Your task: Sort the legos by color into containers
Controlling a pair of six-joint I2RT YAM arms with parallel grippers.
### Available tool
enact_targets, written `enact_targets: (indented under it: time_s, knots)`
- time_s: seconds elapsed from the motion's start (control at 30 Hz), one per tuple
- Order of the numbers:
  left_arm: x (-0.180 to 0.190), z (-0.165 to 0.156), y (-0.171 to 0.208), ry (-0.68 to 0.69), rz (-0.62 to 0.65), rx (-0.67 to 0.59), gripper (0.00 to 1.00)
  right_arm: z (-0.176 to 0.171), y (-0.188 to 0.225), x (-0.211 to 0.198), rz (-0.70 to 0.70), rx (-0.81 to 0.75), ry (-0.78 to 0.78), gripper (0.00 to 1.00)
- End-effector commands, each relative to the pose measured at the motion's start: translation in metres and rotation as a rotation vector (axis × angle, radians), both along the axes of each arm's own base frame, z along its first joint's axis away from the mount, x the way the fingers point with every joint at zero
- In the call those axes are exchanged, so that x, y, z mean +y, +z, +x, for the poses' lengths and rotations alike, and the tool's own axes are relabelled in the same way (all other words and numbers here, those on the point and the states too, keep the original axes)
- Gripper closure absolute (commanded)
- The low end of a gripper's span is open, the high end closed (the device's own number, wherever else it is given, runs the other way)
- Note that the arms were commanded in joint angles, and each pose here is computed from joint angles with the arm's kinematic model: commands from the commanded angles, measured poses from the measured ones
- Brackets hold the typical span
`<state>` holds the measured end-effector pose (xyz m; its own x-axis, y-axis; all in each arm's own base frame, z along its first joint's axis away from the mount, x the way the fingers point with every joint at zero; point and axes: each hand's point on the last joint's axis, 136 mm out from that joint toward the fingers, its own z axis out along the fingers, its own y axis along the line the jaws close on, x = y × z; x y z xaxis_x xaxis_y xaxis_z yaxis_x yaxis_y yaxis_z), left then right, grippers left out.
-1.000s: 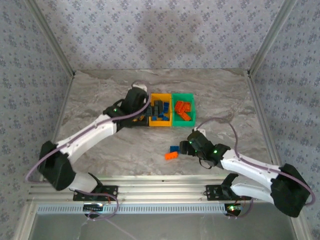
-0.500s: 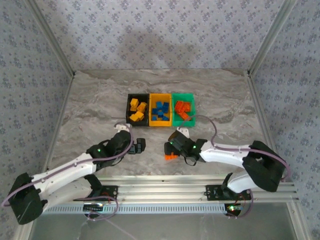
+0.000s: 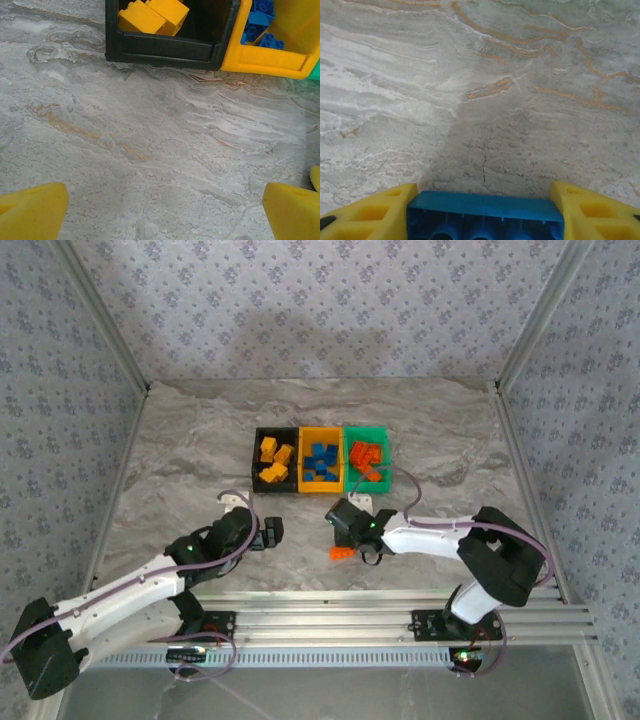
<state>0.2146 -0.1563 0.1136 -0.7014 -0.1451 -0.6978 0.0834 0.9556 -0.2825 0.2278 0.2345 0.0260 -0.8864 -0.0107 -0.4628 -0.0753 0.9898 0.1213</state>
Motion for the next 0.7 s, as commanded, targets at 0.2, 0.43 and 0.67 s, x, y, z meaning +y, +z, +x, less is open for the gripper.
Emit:
enact_targets:
  time_s: [0.2,0.43,0.67]
  knots:
    - [0.013,-0.003,-0.006,0.031,0.036,0.003,0.00,0.023,0.079,0.017,0.117,-0.150,0.094,0.51]
    - [0.014,-0.010,-0.015,0.029,0.012,0.031,0.00,0.087,0.119,0.040,0.153,-0.203,0.133,0.50]
    - [0.026,-0.014,-0.010,0.047,0.031,0.029,0.00,0.166,0.106,0.066,0.131,-0.184,0.118,0.47]
